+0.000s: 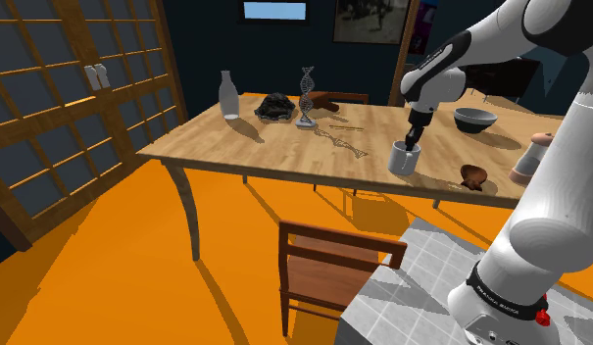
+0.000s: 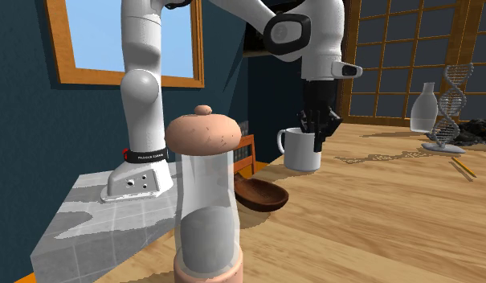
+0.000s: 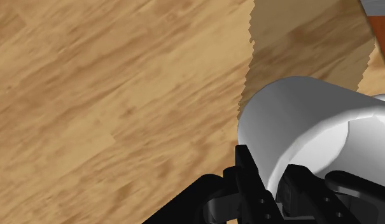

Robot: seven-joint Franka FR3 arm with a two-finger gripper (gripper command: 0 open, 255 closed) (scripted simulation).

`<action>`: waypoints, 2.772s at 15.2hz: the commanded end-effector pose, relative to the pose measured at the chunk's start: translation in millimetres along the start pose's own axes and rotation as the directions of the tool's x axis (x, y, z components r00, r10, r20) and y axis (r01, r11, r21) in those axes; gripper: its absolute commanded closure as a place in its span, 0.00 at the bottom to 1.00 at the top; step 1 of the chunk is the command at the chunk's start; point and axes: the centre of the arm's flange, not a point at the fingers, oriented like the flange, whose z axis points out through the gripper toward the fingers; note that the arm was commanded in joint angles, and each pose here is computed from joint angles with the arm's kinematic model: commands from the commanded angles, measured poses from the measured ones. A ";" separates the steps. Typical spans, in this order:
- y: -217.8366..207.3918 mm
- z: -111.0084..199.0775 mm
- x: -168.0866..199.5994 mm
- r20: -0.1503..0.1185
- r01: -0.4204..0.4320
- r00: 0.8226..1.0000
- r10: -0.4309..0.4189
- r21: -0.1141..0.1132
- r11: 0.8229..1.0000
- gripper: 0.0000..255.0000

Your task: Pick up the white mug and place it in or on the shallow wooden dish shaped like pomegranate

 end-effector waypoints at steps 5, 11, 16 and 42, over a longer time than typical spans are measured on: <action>-0.2 -15.8 0.4 0.000 0.000 1.000 0.000 0.000 1.000 1.00; -0.5 -47.4 1.0 0.000 0.000 1.000 0.000 0.000 1.000 1.00; -0.7 -73.8 1.4 0.000 0.000 1.000 0.000 0.000 1.000 1.00; 76.9 -117.7 -230.1 0.000 0.000 1.000 0.000 0.000 1.000 1.00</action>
